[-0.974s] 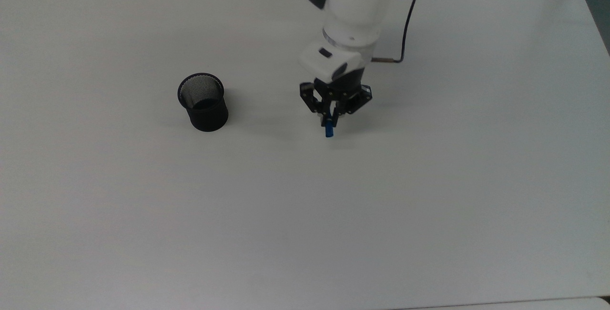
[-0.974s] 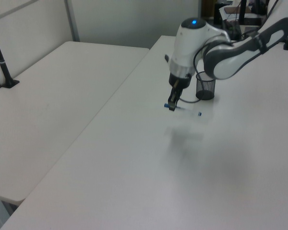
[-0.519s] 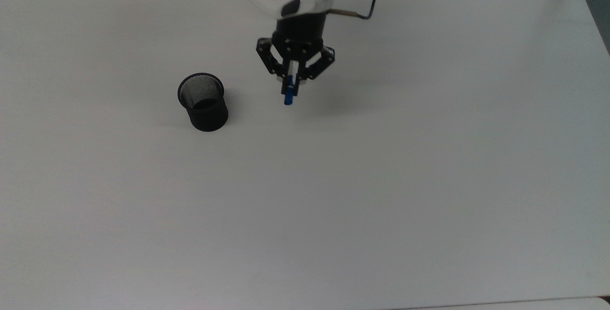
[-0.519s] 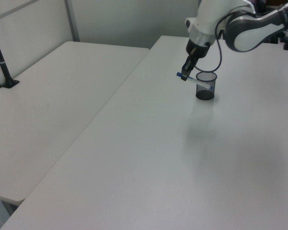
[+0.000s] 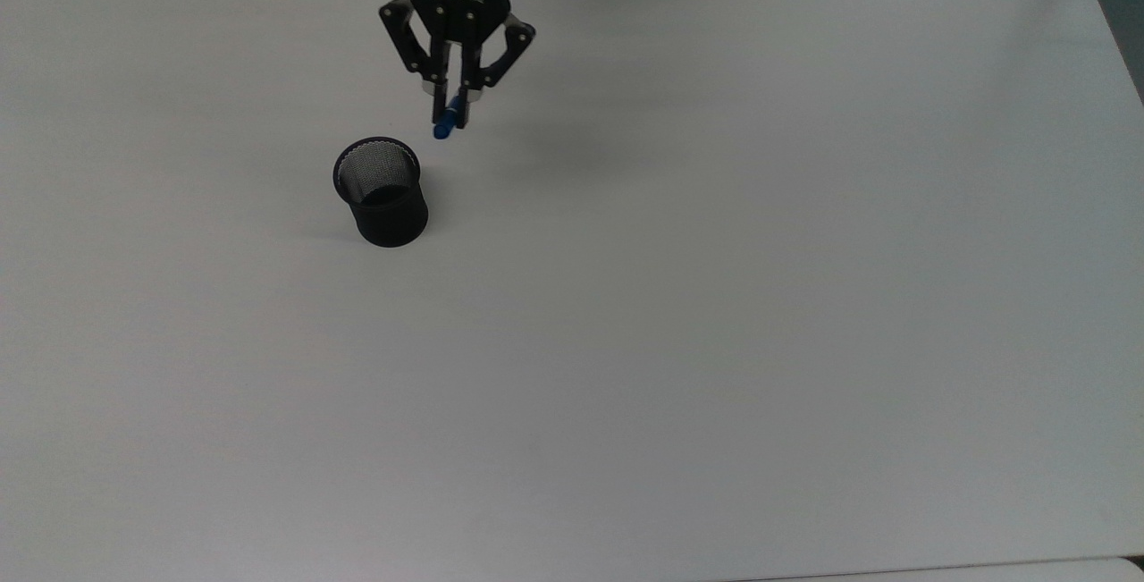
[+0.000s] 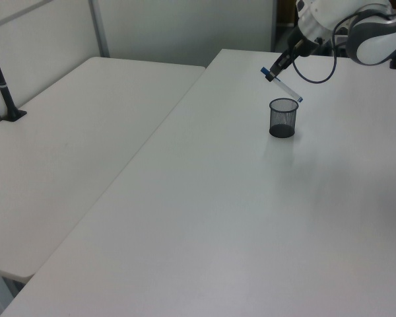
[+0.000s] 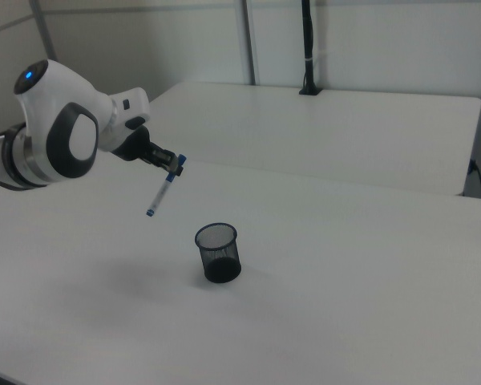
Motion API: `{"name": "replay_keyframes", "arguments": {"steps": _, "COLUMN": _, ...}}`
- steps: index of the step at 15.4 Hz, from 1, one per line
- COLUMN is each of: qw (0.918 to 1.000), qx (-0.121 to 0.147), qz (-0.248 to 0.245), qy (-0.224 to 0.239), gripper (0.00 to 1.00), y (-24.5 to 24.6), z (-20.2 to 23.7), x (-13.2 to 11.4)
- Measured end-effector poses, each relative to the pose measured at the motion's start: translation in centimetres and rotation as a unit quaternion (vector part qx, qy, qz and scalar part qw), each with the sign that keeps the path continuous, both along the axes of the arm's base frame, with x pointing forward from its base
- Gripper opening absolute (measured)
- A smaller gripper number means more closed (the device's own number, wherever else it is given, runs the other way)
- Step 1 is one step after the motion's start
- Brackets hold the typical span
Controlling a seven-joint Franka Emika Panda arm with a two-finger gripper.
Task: Insert the marker
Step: 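Lift the marker upright off the table, then carry the marker over the black mesh cup and lower it in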
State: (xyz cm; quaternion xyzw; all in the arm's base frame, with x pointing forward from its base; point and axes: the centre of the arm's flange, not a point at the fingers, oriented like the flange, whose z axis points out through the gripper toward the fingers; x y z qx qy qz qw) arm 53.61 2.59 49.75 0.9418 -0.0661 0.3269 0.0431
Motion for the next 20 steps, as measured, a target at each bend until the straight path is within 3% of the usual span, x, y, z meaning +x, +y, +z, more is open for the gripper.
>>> {"name": "replay_keyframes", "arguments": {"steps": 5, "qw": 0.9983, "qx": -0.012, "qz": -0.001, "qy": -0.057, "gripper": 0.18, "y": -5.3, "z": -1.5, "x": -0.9}}
{"name": "replay_keyframes", "arguments": {"steps": 10, "qw": 0.9939, "qx": -0.023, "qz": 0.004, "qy": -0.108, "gripper": 0.18, "y": -10.3, "z": -3.6, "x": -0.3}}
{"name": "replay_keyframes", "arguments": {"steps": 20, "qw": 0.9919, "qx": -0.028, "qz": 0.044, "qy": -0.116, "gripper": 0.18, "y": -11.6, "z": -9.2, "x": 0.9}}
